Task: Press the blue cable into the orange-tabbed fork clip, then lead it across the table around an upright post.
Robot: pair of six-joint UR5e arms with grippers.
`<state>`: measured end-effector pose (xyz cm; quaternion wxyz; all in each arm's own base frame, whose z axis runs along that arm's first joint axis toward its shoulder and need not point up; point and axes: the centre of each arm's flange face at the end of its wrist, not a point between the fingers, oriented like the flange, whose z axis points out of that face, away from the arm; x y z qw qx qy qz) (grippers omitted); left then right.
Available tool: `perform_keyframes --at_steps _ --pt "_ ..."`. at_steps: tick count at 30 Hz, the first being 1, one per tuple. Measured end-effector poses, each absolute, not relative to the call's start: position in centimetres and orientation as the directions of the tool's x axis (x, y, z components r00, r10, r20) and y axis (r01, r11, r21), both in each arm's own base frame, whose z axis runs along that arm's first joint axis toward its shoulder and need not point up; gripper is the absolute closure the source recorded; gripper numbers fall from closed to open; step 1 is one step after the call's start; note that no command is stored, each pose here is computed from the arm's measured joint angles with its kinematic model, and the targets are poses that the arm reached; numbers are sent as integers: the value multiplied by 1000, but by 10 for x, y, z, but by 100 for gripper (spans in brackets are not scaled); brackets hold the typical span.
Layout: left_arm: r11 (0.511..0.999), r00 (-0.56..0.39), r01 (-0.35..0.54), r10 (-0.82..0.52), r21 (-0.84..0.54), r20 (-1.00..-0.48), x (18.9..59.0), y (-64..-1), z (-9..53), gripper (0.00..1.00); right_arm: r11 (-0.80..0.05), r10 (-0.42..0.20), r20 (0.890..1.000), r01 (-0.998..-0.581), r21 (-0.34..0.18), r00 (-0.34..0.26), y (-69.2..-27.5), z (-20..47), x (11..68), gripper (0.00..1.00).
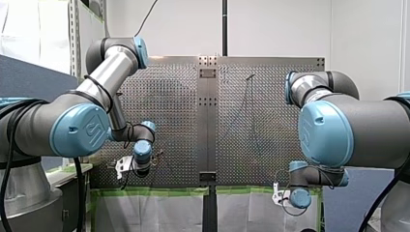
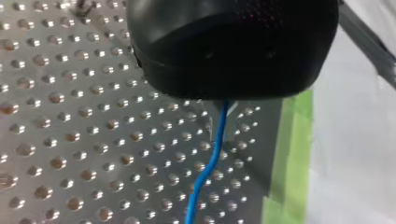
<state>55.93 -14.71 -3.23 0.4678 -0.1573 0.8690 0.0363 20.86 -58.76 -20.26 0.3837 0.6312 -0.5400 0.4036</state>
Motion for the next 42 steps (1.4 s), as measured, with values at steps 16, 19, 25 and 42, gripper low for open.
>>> perform_keyframes --at_steps 16,19,25,42 --pt "941 -500 -322 -261 -102 -826 555 -161 -26 100 -122 -372 924 -991 49 92 -588 -203 208 100" --pt "938 -493 -330 -270 -110 -827 552 -163 -20 100 -121 -372 924 -991 49 91 -587 -203 208 100" --pt "927 -474 -350 -300 -136 -828 545 -162 -9 100 -119 -372 924 -992 50 91 -588 -203 208 100" --pt "919 -469 -357 -333 -169 -818 508 -158 -11 100 -120 -372 924 -992 50 91 -588 -203 208 100"
